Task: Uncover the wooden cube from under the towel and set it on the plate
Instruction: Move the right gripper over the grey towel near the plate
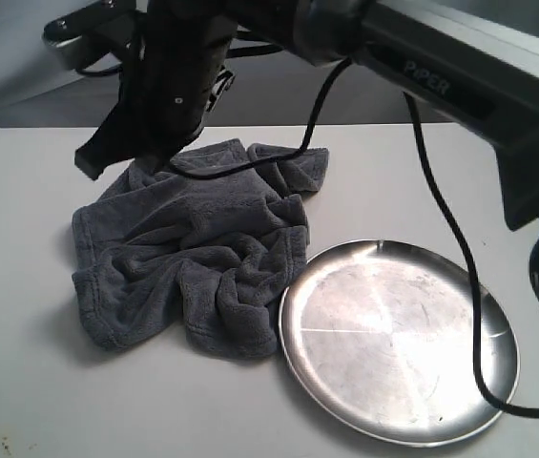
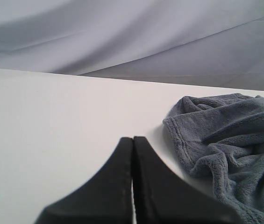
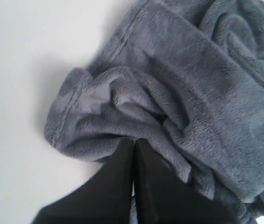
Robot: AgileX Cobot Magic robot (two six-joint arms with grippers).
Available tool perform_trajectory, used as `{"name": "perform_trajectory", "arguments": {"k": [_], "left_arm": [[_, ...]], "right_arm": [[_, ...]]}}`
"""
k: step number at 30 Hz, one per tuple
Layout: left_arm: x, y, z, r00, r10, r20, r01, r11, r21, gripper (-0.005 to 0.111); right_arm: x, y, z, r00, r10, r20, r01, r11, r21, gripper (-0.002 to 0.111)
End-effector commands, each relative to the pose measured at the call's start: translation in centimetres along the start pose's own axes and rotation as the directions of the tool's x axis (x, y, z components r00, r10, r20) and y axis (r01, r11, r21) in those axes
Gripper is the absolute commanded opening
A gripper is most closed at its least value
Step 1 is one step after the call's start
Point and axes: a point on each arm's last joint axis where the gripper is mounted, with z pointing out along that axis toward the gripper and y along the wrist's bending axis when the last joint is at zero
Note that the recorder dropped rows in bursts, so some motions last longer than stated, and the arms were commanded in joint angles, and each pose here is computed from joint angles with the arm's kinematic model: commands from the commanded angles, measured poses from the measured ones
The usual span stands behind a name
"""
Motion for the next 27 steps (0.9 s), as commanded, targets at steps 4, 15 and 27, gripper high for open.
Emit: {"name": "perform_trajectory", "arguments": {"k": [4, 15, 27], "left_arm": [[0.0, 0.0, 0.0, 1.000, -0.004, 0.009, 0.004, 1.000, 0.001, 0.000], [0.0, 0.0, 0.0, 1.000, -0.004, 0.009, 0.004, 1.000, 0.001, 0.000], [0.0, 0.0, 0.0, 1.000, -0.004, 0.009, 0.004, 1.000, 0.001, 0.000]], "right_arm": [[0.9, -7.6, -1.4, 0.971, 0.232, 0.058, -0.237, 0.966, 0.104, 0.000], [6.6, -17.2, -1.6, 0.936, 0.348, -0.050, -0.322, 0.907, 0.272, 0.000], [12.1, -12.2, 0.5, 0.916, 0.227, -0.331, -0.190, 0.971, 0.142, 0.000]]}}
